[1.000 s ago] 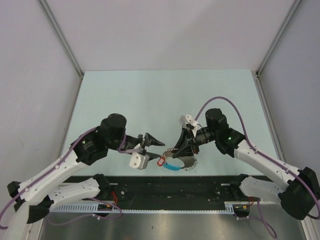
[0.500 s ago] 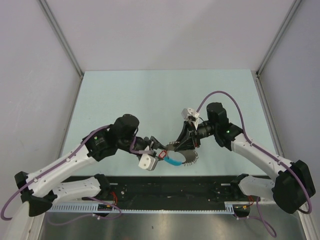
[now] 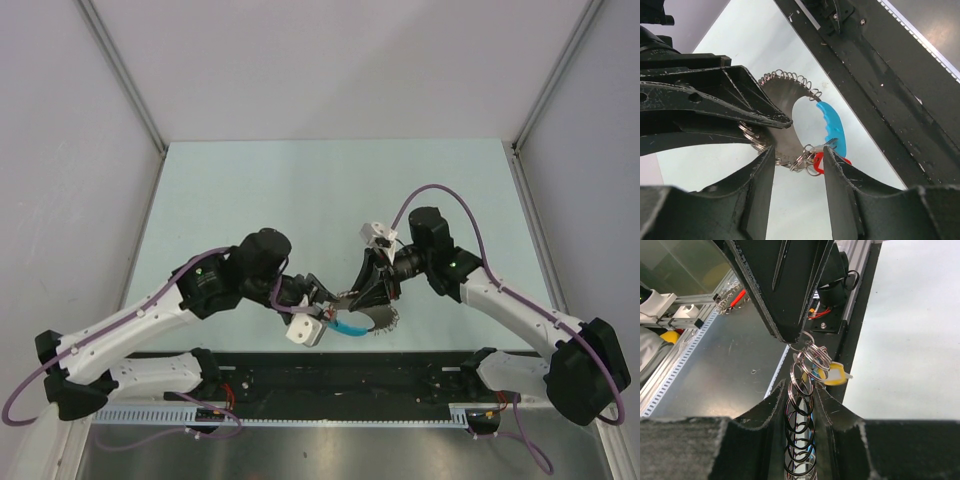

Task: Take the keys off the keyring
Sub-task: Remove the key from the keyring.

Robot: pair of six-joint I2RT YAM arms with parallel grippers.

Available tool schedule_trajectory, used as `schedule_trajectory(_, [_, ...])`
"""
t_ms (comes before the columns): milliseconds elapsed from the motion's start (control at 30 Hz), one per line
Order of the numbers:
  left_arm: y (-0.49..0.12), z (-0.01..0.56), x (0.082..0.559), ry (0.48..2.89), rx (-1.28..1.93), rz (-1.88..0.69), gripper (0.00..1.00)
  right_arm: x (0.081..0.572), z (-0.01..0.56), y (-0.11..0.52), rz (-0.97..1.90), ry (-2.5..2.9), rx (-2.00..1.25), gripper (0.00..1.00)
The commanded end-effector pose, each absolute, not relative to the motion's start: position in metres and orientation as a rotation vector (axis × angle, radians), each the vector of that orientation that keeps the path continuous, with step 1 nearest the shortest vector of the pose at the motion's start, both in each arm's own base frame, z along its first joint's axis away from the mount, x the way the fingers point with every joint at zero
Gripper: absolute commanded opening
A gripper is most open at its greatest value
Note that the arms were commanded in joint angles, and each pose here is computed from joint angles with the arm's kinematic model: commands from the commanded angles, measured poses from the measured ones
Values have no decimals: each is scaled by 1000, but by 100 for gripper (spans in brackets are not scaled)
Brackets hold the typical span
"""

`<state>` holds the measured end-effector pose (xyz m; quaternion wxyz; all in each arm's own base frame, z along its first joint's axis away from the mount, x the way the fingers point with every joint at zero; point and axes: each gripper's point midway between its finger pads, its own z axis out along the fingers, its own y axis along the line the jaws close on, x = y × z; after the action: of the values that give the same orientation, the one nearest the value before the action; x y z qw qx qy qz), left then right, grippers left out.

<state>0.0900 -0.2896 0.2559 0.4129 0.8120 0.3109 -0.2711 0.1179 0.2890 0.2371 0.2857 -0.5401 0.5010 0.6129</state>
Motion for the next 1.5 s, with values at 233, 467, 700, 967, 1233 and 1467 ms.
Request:
schedule_trajectory(233, [-281,260,83,756,2119,-647,42,108,262,289,1639,1201,-1509,0])
schedule_trajectory(467, [-284,261,82,740,2117,-651,38,96,267,287,1666,1147,-1544,0])
schedule_trajectory(700, [-283,261,81,737,2119,-651,23,91,268,287,1675,1120,-1564,0])
schedule_trajectory(967, [-282,255,80,768,2130,-665,0,99,270,288,1652,1163,-1527,0])
schedule_trajectory(1233, [-294,267,98,815,1969,-602,1,121,278,293,1564,1247,-1414,21])
schedule_trajectory(1467, [-301,284,125,922,1712,-544,0,176,311,283,1271,1418,-1015,47])
